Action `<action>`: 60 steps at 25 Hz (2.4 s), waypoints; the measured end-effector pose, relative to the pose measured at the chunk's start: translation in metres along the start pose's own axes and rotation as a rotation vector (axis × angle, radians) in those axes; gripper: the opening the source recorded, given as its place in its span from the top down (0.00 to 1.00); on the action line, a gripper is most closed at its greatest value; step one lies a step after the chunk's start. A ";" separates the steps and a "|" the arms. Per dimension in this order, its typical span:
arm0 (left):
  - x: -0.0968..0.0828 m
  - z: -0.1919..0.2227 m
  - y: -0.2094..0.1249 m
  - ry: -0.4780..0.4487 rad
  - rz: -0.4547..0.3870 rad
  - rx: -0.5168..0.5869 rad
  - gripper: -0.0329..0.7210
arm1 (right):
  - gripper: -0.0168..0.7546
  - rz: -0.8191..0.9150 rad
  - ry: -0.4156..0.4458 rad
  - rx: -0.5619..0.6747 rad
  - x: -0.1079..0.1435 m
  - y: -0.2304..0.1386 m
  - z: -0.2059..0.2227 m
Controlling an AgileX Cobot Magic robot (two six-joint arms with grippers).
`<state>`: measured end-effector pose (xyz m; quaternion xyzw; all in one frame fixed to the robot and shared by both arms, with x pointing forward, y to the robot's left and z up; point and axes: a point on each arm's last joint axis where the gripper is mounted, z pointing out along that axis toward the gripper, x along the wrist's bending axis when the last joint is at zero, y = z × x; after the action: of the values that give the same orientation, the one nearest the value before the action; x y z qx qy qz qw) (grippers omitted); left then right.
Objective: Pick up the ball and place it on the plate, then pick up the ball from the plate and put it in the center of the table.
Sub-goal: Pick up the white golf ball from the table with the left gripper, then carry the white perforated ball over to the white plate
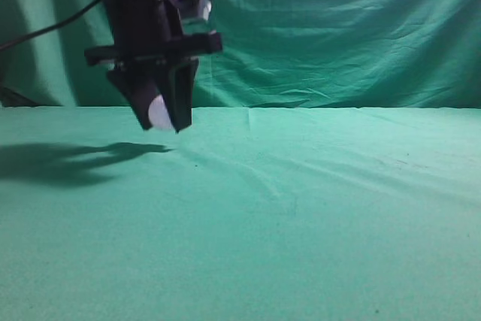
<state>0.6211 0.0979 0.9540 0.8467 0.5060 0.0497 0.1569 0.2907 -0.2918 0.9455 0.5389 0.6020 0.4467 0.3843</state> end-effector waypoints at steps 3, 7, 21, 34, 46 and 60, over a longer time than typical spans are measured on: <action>0.000 -0.018 0.012 0.012 0.018 0.006 0.56 | 0.91 0.000 0.000 0.000 0.000 0.000 0.000; -0.004 -0.063 0.014 0.011 0.012 -0.010 0.56 | 0.91 0.000 0.000 0.000 0.000 0.000 0.000; 0.022 -0.208 -0.070 0.387 -0.084 -0.218 0.56 | 0.91 0.000 0.000 0.000 0.000 0.000 0.000; 0.139 -0.176 -0.133 0.450 -0.528 -0.065 0.56 | 0.91 0.000 0.000 0.000 0.000 0.000 0.000; 0.183 -0.101 -0.129 0.439 -0.493 0.059 0.56 | 0.91 0.000 0.000 0.000 0.000 0.000 0.000; 0.195 -0.078 -0.114 0.421 -0.471 0.026 0.56 | 0.91 0.000 0.000 0.000 0.000 0.000 0.000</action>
<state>0.6002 0.3345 0.9776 0.6793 0.7101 0.1797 0.0454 0.2907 -0.2918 0.9455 0.5389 0.6020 0.4467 0.3843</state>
